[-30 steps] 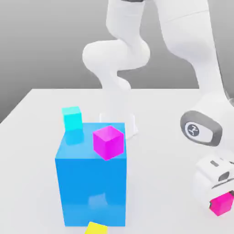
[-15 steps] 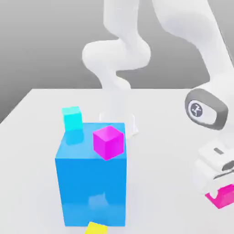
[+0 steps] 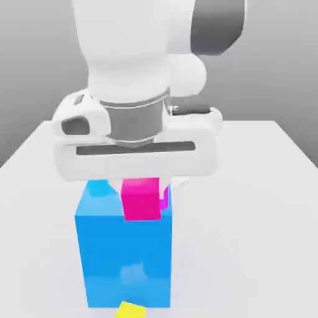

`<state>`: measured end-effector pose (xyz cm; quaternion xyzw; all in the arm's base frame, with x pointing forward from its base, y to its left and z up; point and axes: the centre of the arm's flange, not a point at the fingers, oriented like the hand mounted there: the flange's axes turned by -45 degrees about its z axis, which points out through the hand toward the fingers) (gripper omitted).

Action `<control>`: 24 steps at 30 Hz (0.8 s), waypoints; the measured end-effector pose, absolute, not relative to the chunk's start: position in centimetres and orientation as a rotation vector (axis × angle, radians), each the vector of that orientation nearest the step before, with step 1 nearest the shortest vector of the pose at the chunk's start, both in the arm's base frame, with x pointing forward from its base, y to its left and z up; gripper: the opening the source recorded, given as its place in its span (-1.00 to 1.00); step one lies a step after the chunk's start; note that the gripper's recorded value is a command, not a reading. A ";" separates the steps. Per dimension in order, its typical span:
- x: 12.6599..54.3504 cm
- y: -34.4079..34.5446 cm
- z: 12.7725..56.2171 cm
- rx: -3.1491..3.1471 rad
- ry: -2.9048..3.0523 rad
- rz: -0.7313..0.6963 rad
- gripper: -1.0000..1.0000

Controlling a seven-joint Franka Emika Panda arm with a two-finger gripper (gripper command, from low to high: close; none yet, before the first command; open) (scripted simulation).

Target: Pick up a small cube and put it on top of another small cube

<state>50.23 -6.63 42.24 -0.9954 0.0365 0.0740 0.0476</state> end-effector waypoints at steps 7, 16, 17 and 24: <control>42.4 -12.3 47.4 -2.952 0.317 0.153 -1.00; 33.5 -12.1 46.1 -3.055 0.637 0.011 -1.00; 33.3 -12.1 45.0 -3.060 0.651 0.005 -1.00; 33.0 -12.0 40.9 -3.064 0.663 -0.001 1.00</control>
